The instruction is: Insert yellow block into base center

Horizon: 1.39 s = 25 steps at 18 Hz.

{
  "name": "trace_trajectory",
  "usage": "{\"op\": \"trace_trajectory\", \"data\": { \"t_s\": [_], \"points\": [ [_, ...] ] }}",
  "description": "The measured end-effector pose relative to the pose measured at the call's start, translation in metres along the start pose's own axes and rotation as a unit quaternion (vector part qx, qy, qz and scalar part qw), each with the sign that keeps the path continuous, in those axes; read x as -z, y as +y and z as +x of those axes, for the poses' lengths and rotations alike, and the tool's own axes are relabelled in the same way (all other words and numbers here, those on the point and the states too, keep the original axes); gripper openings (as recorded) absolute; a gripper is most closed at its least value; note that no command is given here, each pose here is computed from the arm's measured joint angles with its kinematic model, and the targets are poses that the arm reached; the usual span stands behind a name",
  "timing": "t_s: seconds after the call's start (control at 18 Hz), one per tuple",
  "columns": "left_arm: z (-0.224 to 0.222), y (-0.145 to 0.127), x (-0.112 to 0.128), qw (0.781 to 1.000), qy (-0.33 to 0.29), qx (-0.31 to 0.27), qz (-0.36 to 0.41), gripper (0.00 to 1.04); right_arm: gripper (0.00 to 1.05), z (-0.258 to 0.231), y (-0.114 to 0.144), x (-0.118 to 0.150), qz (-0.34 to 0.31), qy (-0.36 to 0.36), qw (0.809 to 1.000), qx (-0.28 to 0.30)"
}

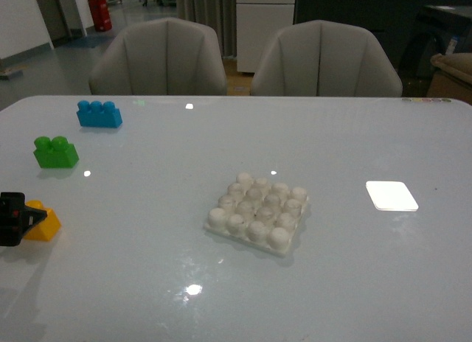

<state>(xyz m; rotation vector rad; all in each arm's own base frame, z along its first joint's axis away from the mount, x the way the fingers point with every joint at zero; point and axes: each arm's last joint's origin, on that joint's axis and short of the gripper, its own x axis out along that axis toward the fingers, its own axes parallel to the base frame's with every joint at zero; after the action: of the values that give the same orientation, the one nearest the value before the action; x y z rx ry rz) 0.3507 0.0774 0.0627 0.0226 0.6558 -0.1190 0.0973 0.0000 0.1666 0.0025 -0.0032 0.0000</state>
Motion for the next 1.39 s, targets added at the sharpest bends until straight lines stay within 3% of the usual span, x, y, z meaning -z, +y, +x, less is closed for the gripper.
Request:
{"op": "trace_trajectory", "data": {
  "t_s": [0.11,0.33,0.5,0.61,0.72,0.89,1.11,1.22,1.39],
  "points": [
    [-0.006,-0.004,-0.006,1.0,-0.01,0.002,0.004,0.58,0.98,0.0,0.0,0.0,0.0,0.0,1.0,0.0],
    [-0.035,-0.033,-0.037,0.998,-0.055,0.032,0.027,0.57,0.98,0.0,0.0,0.0,0.0,0.0,1.0,0.0],
    [-0.058,-0.081,-0.056,0.992,-0.087,0.067,0.056,0.57,0.98,0.0,0.0,0.0,0.0,0.0,1.0,0.0],
    [-0.066,-0.13,-0.062,0.988,-0.096,0.097,0.077,0.57,0.98,0.0,0.0,0.0,0.0,0.0,1.0,0.0],
    [-0.063,-0.174,-0.06,0.983,-0.092,0.125,0.098,0.57,0.98,0.0,0.0,0.0,0.0,0.0,1.0,0.0],
    [-0.055,-0.198,-0.056,0.981,-0.085,0.137,0.11,0.57,0.98,0.0,0.0,0.0,0.0,0.0,1.0,0.0],
    [-0.03,-0.256,-0.04,0.977,-0.061,0.159,0.129,0.57,0.98,0.0,0.0,0.0,0.0,0.0,1.0,0.0],
    [-0.016,-0.273,-0.038,0.976,-0.052,0.159,0.136,0.57,0.98,0.0,0.0,0.0,0.0,0.0,1.0,0.0],
    [0.005,-0.279,-0.042,0.98,-0.041,0.139,0.136,0.57,0.98,0.0,0.0,0.0,0.0,0.0,1.0,0.0]
  ]
}}
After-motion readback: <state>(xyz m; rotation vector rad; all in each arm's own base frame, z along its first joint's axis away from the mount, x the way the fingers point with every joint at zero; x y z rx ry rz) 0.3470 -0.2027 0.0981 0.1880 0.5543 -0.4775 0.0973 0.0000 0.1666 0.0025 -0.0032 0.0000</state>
